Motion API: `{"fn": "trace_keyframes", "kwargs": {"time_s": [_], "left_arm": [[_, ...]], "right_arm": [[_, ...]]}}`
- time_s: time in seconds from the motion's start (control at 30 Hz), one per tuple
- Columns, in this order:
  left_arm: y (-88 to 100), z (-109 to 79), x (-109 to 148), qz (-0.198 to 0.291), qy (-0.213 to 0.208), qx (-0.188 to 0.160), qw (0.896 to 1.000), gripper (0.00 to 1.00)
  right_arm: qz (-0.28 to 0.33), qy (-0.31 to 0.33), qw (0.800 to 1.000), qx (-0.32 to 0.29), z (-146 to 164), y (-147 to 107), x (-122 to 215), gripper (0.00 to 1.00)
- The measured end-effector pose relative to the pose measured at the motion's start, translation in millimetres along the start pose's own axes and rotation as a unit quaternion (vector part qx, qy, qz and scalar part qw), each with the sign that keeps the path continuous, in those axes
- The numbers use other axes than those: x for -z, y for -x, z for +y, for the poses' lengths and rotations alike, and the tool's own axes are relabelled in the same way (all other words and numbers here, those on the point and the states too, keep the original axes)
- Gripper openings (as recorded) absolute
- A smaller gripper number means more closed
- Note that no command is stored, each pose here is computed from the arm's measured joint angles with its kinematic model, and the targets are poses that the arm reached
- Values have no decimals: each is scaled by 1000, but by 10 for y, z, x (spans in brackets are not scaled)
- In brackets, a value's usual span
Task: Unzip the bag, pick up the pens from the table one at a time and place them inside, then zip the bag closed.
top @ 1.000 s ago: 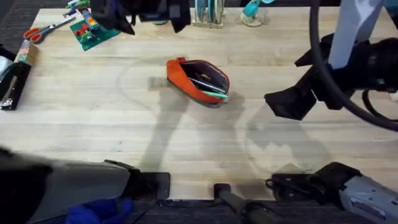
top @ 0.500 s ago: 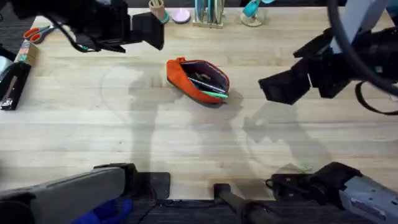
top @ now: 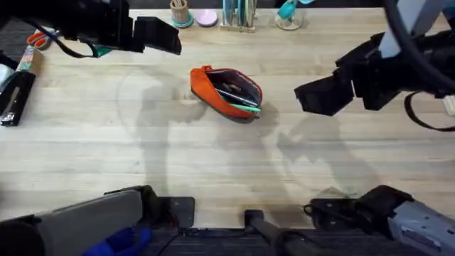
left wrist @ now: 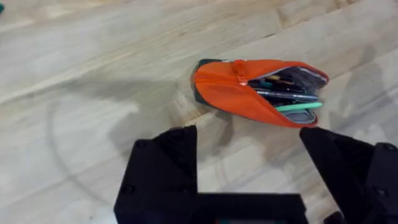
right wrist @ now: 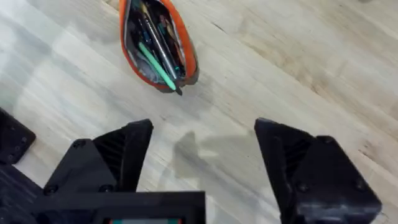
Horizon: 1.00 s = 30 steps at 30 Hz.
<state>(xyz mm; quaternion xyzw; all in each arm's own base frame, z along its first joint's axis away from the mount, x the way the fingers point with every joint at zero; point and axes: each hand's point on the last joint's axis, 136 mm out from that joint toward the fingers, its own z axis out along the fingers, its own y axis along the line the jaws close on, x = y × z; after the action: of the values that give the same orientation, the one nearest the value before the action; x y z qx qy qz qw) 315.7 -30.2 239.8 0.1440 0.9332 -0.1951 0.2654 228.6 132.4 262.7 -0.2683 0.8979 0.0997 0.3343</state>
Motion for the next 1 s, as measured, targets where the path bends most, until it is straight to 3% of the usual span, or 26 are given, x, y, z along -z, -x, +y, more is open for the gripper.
{"fn": "trace_keyframes", "kwargs": {"time_s": [0.2,0.5,0.73,1.0], "left_arm": [[45,-92,4,-14,-27,-56,998,993],[120,-116,9,-33,-33,-125,991,993],[158,-177,13,-48,-47,-196,978,993],[166,-24,-238,-44,-85,-218,971,993]], "right_arm": [[0,0,1000,0,0,0,-1,996],[0,0,1000,-2,0,0,0,997],[0,0,1000,-2,0,0,-1,996],[0,0,1000,-2,0,0,0,997]]}}
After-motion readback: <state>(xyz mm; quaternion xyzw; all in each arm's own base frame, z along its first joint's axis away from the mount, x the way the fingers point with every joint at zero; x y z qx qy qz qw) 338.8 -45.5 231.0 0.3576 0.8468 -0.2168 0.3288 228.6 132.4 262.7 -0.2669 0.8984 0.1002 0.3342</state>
